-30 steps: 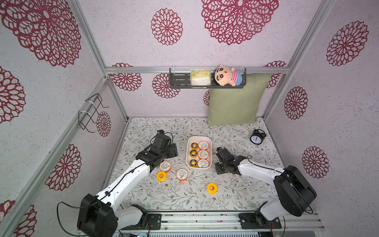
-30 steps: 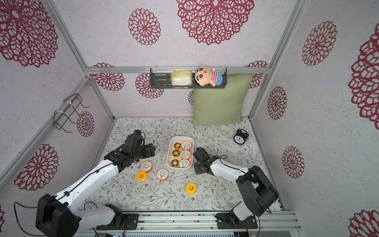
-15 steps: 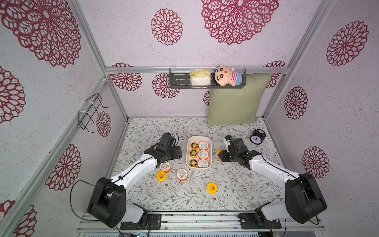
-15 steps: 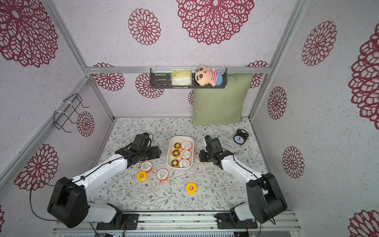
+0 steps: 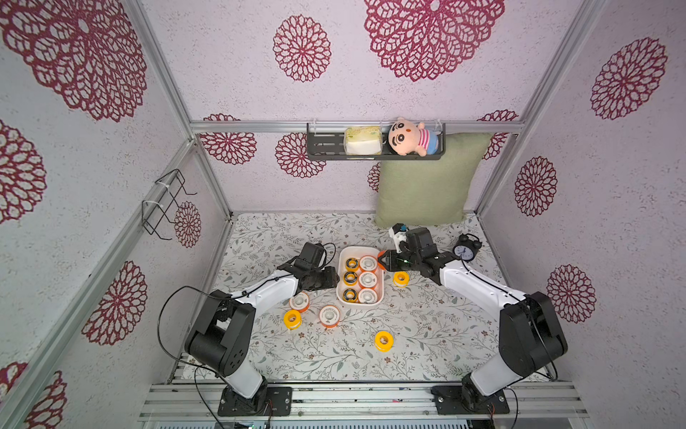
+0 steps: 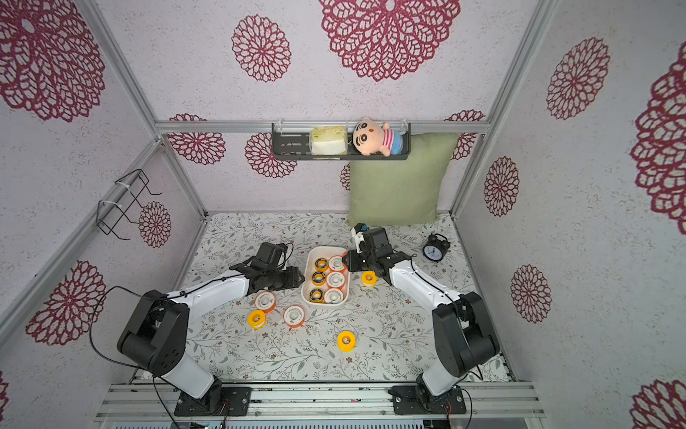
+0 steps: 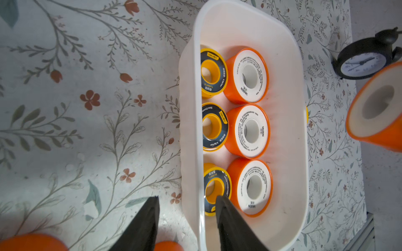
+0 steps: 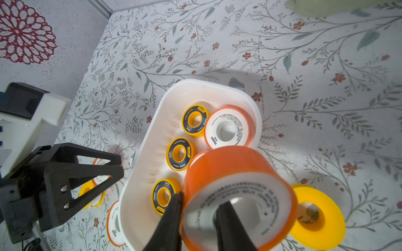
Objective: Put the sealing tape into the storage box
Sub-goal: Pick up the sealing tape at the center of the board, then adjust the storage box at the center of the board, then place the sealing tape in the storage box.
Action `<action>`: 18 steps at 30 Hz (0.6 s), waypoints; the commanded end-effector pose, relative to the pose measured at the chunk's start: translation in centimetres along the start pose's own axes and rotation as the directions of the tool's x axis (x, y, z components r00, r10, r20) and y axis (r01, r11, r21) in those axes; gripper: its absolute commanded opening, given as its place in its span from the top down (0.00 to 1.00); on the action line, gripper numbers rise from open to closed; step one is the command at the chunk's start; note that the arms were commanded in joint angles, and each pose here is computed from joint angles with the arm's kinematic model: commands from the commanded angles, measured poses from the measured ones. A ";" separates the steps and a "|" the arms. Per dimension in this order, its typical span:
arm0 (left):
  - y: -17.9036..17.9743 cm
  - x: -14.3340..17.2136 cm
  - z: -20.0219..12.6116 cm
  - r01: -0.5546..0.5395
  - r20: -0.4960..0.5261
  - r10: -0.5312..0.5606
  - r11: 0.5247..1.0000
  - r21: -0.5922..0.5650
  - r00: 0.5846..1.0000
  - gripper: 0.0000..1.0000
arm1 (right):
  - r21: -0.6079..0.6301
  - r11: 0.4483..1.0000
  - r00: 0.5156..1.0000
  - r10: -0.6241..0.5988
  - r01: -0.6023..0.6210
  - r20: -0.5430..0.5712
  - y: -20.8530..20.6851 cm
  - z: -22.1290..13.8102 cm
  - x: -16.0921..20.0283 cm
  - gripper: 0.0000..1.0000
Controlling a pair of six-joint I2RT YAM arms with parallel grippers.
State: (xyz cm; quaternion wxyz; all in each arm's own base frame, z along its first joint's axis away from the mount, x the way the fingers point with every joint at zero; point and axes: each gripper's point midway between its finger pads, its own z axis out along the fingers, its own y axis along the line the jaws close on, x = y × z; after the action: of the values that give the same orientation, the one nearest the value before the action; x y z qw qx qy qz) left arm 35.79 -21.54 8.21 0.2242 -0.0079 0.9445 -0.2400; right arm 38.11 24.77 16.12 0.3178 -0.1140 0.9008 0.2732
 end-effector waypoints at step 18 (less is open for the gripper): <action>-3.1 1.1 1.2 -0.052 -0.046 0.057 0.994 0.094 0.997 0.85 | 0.041 0.992 0.986 -0.114 0.120 -0.121 1.7 4.8 -0.6 0.79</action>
State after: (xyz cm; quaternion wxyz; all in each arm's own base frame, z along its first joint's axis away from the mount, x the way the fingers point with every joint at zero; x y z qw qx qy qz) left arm 34.72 -23.76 7.19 0.1986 0.0193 0.9443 -0.2617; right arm 40.01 28.67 13.28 0.2718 -0.1608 0.9169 0.2440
